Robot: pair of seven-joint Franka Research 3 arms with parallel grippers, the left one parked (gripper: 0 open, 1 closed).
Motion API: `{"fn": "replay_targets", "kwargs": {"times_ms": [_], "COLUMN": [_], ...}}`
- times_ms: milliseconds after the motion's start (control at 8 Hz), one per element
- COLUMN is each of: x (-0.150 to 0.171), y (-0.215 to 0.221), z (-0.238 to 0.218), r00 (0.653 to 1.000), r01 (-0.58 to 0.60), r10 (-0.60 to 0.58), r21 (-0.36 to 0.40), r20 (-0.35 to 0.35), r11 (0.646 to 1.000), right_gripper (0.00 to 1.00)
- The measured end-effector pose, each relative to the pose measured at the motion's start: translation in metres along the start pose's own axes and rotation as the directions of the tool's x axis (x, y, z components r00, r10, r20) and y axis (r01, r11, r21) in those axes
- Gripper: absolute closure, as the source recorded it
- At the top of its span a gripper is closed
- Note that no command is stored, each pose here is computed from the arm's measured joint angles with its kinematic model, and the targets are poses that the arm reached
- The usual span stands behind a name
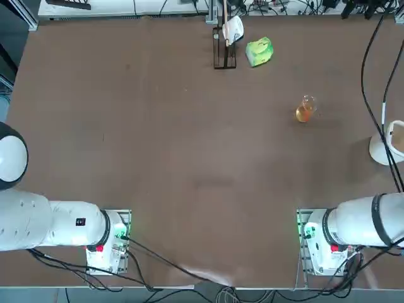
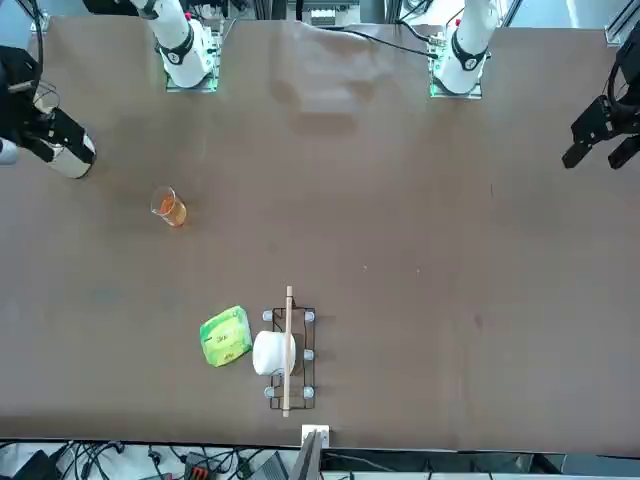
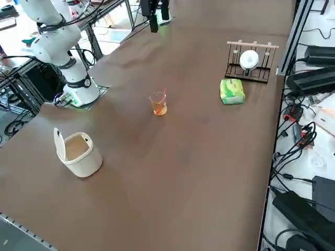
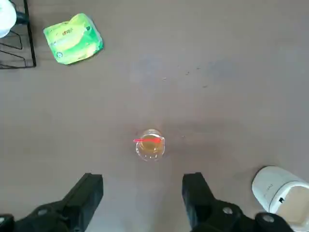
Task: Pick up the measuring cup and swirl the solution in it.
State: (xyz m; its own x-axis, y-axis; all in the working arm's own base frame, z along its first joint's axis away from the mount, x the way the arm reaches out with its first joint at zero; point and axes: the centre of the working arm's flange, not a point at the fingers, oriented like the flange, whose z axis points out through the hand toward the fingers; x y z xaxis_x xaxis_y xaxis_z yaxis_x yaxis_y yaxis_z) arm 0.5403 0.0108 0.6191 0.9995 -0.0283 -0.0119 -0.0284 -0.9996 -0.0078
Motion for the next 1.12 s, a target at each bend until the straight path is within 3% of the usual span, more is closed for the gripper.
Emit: {"fn": "replay_targets", "kwargs": {"times_ms": [250,500,750,1125], "x": [-0.002,-0.002,-0.002,0.001], "y": [-0.027,-0.072,-0.090,-0.094], "z": [0.012,0.038,0.069,0.115], "r00": [0.999,0.998,0.996,0.995], "r01": [0.018,-0.037,-0.060,-0.092], "r10": [-0.015,0.047,0.077,0.101], "r21": [-0.093,-0.197,-0.287,-0.308], "r20": [0.030,0.044,0.048,0.012], "r11": [0.996,0.980,0.956,0.947], "right_gripper": [0.00,0.00,0.00,0.00]}}
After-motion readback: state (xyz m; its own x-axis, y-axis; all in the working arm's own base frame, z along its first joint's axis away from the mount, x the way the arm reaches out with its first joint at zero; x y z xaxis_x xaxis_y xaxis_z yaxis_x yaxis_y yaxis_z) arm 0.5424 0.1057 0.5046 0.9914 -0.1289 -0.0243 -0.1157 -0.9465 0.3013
